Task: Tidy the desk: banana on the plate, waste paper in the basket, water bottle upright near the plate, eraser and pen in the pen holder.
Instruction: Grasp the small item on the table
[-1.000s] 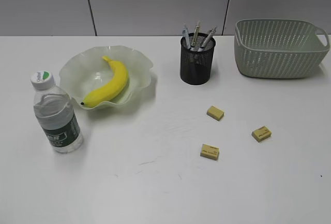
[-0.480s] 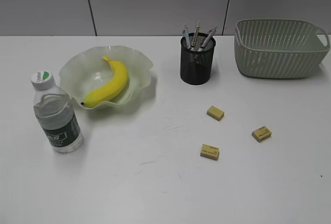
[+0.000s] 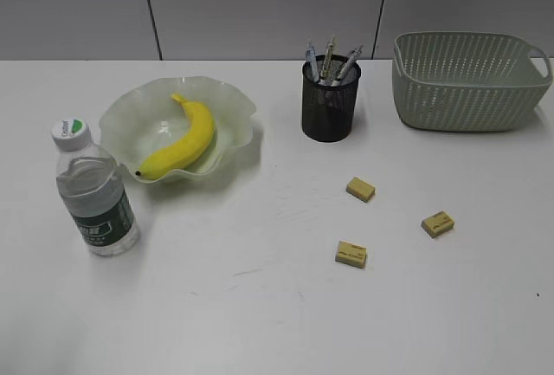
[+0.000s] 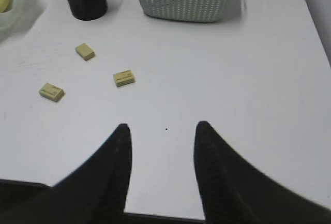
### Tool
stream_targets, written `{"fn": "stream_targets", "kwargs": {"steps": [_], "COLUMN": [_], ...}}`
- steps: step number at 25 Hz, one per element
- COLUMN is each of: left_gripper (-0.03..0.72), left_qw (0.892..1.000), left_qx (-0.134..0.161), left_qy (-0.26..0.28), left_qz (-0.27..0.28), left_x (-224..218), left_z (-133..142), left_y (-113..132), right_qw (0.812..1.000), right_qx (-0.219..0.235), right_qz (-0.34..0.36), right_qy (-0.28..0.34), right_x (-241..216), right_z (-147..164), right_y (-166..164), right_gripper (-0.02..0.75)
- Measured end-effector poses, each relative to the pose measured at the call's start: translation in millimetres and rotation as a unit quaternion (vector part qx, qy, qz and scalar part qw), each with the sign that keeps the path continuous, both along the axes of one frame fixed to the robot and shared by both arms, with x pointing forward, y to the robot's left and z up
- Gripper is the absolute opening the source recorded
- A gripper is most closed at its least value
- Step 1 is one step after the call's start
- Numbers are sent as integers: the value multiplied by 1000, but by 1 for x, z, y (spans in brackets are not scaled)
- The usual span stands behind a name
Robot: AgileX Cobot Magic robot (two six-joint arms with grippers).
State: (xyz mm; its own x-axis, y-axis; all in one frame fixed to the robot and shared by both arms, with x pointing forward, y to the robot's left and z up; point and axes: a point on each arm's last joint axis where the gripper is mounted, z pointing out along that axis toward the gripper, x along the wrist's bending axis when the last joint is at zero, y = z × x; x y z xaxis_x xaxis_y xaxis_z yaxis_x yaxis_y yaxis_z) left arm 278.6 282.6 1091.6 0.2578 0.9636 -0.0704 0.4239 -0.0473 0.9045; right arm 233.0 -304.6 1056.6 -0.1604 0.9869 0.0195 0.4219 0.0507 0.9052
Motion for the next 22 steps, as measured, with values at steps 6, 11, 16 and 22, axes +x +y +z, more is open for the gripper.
{"fn": "stream_targets", "kwargs": {"steps": [6,11,16,22], "left_gripper": [398,385,382,469], "left_qw": [997,984,959,916], "left_qx": [-17,-16,15,127], "left_qy": [38,74,86,202], "left_qz": [-68,-161,-270,-323], "left_x": [77,147,185,212], "left_z": [19,31,21,-49], "left_y": [-23,-66,-156,-275], "right_qw": [1000,1000,1000,1000], "right_qx": [0,0,1,1], "right_qz": [-25,-25,-25,-25], "right_qy": [0,0,0,0], "right_x": [0,0,0,0], "right_z": [0,0,0,0], "right_y": [0,0,1,1], "right_gripper": [330,330,330,330]}}
